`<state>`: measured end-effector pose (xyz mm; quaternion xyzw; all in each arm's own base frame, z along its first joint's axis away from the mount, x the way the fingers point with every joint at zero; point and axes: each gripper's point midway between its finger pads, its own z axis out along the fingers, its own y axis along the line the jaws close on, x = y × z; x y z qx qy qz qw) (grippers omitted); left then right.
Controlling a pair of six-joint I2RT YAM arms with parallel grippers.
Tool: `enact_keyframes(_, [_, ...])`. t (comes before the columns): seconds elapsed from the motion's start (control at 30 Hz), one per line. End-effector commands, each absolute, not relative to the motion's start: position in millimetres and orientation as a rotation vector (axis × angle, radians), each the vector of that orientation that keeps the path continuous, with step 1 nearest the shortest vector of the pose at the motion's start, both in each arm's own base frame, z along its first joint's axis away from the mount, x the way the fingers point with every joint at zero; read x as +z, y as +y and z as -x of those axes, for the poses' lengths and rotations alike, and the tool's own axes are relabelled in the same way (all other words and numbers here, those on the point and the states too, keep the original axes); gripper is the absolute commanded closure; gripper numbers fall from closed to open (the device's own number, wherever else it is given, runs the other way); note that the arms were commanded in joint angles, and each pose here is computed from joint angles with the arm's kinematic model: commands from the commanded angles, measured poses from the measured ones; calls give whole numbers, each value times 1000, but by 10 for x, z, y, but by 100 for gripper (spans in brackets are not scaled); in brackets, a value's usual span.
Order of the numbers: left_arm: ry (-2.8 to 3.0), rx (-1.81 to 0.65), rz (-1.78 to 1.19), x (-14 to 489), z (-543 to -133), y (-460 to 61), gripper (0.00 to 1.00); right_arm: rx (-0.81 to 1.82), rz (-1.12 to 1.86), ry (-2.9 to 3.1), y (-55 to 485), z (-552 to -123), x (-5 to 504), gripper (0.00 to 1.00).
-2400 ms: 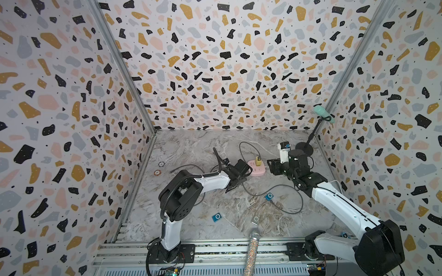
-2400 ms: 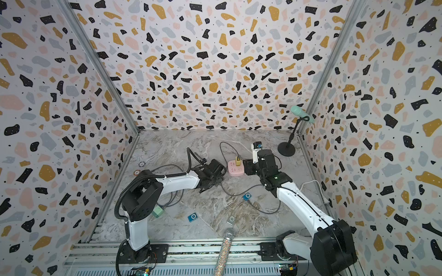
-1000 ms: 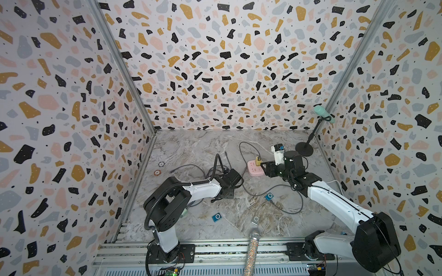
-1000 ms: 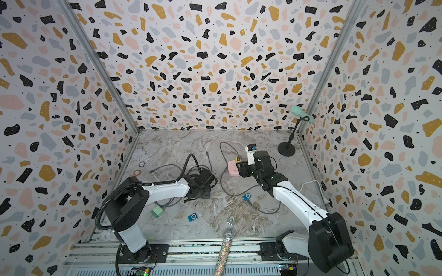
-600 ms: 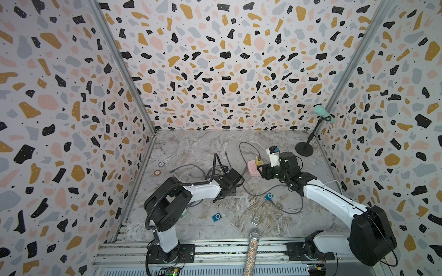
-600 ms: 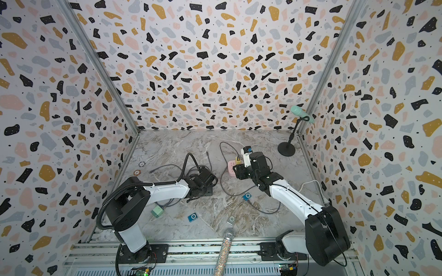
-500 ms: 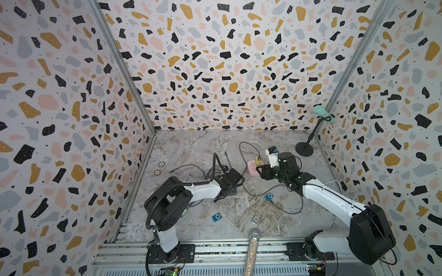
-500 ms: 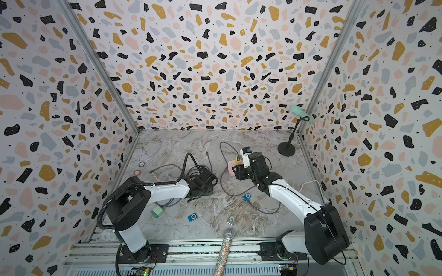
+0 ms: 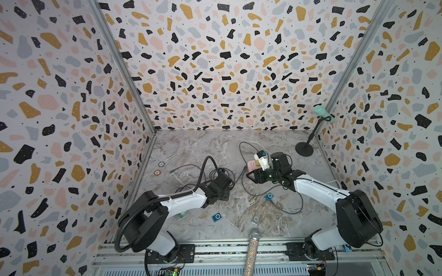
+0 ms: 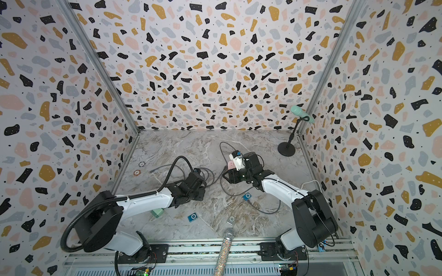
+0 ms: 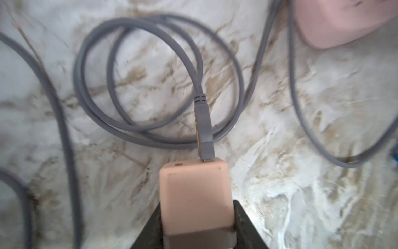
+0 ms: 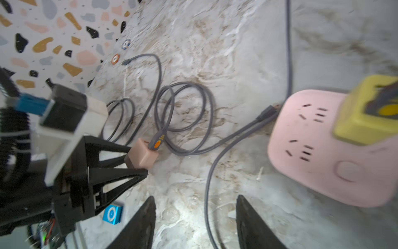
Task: Charge mp3
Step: Pick up the plug from the center of the board.
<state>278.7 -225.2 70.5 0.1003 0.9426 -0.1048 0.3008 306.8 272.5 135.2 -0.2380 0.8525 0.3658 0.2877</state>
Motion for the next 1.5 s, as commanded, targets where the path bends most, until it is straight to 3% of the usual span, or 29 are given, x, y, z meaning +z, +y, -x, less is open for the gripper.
enact_keyframes(0.0, [2370,-310,-384,1003,-2903,-2312,74,1141,798,2165,3049,-2912,1627,39])
enact_keyframes(0.33, [2178,-502,-508,1363,-2800,-2463,75,1349,949,2039,3425,-2625,1834,38])
enact_keyframes(0.93, [2041,-644,-647,1561,-2601,-2601,73,1398,937,2077,3614,-2674,1765,39])
enact_keyframes(1.2, [2009,-622,-620,1593,-2649,-2570,73,1437,981,2123,3653,-2545,1679,53])
enact_keyframes(1.33, [2001,-624,-635,1595,-2661,-2600,73,1416,979,2143,3638,-2547,1654,74])
enact_keyframes(1.47, [1992,-607,-610,1618,-2686,-2566,62,1397,979,2163,3631,-2556,1655,86])
